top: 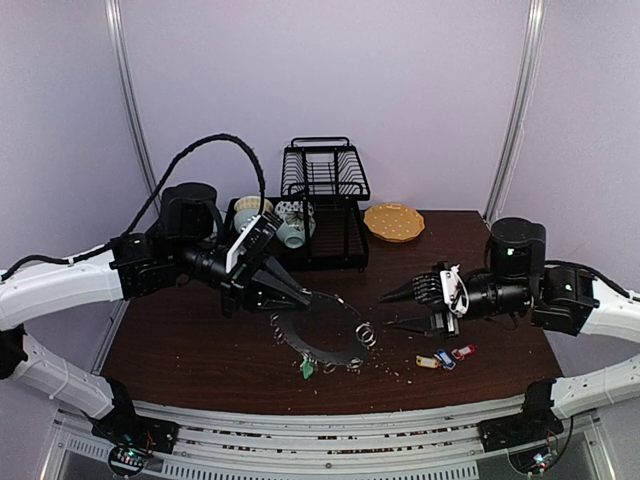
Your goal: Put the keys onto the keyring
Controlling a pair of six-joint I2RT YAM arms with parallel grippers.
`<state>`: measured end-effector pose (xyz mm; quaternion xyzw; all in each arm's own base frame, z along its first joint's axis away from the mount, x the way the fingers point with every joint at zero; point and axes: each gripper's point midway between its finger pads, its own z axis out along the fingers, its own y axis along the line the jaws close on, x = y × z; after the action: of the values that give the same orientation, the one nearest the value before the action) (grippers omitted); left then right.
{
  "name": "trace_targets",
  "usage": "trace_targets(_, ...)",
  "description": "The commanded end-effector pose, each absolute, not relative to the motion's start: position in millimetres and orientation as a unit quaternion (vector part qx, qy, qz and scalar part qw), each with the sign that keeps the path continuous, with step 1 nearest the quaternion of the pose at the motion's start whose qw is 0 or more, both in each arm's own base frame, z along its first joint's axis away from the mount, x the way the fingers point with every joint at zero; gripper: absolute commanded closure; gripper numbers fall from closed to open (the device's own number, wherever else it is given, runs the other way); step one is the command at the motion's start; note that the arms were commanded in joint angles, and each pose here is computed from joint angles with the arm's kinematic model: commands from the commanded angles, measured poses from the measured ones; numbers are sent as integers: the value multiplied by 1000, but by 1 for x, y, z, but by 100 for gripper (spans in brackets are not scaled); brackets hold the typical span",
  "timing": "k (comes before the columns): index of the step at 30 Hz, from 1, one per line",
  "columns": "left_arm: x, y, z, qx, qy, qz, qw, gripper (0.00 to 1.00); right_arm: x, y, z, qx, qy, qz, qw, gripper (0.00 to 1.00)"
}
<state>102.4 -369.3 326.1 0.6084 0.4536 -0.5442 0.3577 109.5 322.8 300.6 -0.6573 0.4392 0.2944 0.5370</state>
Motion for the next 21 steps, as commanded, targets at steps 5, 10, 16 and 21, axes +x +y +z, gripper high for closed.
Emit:
trace_targets(5, 100, -371, 346, 616, 424, -544, 381, 100, 86, 331, 301, -669, 407, 344, 518, 63)
trace_targets(10, 99, -370, 348, 617, 419, -547, 380, 100, 89, 337, 297, -672, 404, 327, 528, 64)
trace_targets(16, 96, -368, 349, 619, 414, -549, 379, 100, 87, 337, 297, -682, 393, 320, 528, 65)
trace_targets(21, 95, -367, 349, 619, 413, -549, 381, 100, 95, 325, 294, -677, 413, 286, 538, 63)
